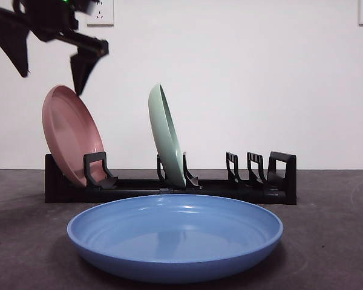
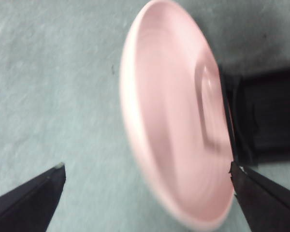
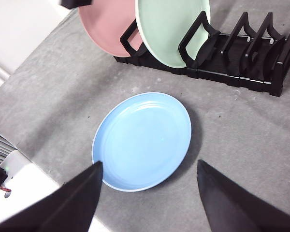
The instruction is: Place the plate
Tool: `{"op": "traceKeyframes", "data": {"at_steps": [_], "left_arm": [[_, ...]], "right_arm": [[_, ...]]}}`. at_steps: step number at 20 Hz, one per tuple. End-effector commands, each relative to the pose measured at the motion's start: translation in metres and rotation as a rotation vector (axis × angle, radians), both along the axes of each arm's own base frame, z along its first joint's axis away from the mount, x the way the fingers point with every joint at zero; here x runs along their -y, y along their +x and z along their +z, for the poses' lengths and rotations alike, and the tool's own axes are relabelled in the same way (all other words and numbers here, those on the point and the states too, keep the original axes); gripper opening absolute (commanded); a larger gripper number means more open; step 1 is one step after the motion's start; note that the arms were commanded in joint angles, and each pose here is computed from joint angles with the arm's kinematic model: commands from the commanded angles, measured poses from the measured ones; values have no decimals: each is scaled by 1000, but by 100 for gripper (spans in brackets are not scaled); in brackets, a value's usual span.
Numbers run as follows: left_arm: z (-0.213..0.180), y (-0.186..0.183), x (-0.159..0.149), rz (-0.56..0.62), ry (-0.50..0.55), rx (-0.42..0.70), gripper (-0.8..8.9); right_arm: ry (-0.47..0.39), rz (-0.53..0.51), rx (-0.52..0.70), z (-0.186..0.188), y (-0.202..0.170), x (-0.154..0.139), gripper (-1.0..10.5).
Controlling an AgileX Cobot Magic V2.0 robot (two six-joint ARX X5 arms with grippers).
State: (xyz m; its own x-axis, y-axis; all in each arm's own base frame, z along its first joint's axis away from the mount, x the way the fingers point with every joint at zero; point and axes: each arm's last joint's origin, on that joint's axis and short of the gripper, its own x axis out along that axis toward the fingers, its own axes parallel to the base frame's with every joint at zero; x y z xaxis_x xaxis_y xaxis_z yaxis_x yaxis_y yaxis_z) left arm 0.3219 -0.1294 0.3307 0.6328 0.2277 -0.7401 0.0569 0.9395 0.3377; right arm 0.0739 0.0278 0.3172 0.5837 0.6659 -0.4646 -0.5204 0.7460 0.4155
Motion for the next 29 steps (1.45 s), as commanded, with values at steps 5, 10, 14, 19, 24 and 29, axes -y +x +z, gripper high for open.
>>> {"op": "traceKeyframes", "data": {"at_steps": [5, 10, 14, 19, 24, 29], "left_arm": [[-13, 23, 9, 33, 75, 59, 534], [-13, 24, 9, 37, 71, 71, 197], [-13, 24, 8, 38, 70, 72, 112], [-13, 24, 9, 38, 70, 73, 23], [-12, 25, 9, 38, 66, 81, 14], [-4, 23, 9, 37, 90, 104, 14]], "right_arm": [[9, -2, 1, 2, 0, 0, 309], [5, -3, 5, 2, 0, 0, 309], [1, -9, 6, 2, 0, 0, 309], [1, -8, 6, 2, 0, 0, 309], [1, -9, 6, 2, 0, 0, 309], [0, -8, 7, 2, 0, 0, 309]]}}
